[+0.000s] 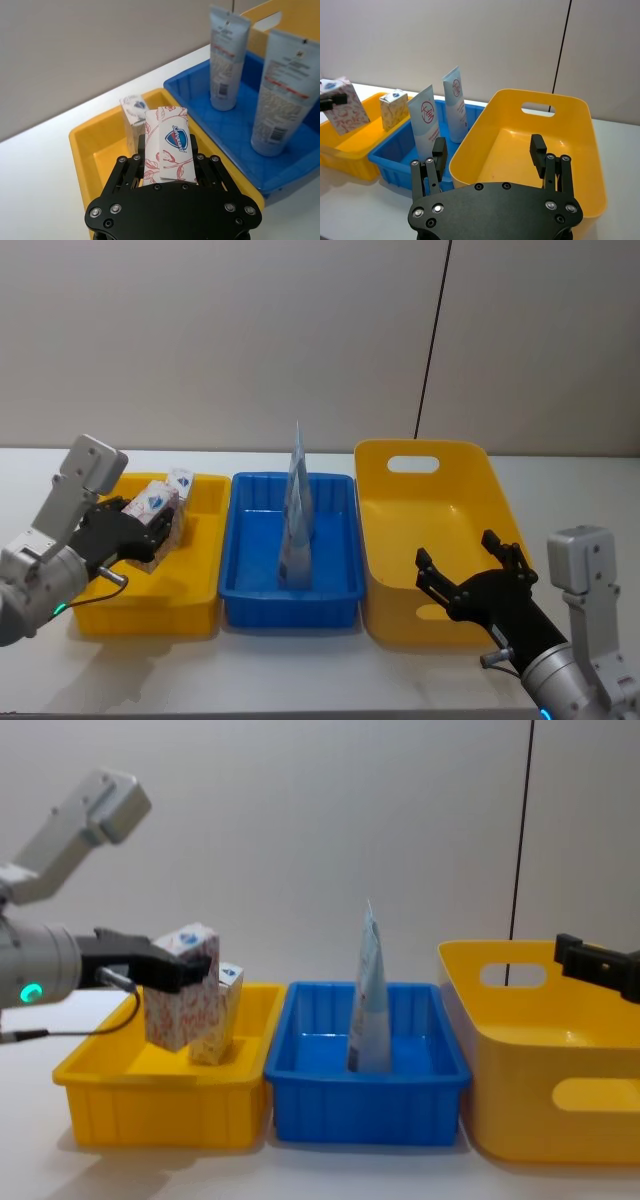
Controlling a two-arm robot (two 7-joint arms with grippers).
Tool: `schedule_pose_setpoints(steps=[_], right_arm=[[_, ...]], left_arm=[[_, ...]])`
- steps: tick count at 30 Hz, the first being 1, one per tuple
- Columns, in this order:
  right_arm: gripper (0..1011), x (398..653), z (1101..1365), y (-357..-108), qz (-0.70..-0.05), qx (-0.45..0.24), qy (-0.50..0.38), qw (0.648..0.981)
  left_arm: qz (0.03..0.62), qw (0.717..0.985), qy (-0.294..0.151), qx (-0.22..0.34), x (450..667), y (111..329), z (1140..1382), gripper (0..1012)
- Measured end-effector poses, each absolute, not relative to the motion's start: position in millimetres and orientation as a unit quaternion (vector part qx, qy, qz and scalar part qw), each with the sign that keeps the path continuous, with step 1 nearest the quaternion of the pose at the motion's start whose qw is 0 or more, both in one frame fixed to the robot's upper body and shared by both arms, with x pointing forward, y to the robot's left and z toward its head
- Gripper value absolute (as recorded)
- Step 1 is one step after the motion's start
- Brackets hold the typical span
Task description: Bimanual collaborative sorting of washing and personal care products
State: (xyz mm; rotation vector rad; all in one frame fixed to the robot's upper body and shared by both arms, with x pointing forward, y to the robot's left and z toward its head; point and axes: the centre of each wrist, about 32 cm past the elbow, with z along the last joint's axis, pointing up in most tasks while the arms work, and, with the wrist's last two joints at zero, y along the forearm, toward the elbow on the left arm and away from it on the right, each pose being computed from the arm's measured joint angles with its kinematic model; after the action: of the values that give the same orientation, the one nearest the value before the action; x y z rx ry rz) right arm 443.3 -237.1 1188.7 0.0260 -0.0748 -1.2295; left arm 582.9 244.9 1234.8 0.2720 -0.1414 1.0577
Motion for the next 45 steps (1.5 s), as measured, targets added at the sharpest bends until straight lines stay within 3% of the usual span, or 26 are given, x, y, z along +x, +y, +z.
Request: schedule_pose_setpoints(steps=[26, 45], right_arm=[[1000, 443, 1189, -237, -0.577, 0.012, -0.035, 0.816], [1000, 443, 1189, -237, -0.577, 0.012, -0.035, 0.816]], left_arm=[[0.341, 0.922, -0.147, 0.109, 547, 286, 1302, 381], [0.191, 0.962, -0.166, 0.102, 562, 286, 1332, 381]])
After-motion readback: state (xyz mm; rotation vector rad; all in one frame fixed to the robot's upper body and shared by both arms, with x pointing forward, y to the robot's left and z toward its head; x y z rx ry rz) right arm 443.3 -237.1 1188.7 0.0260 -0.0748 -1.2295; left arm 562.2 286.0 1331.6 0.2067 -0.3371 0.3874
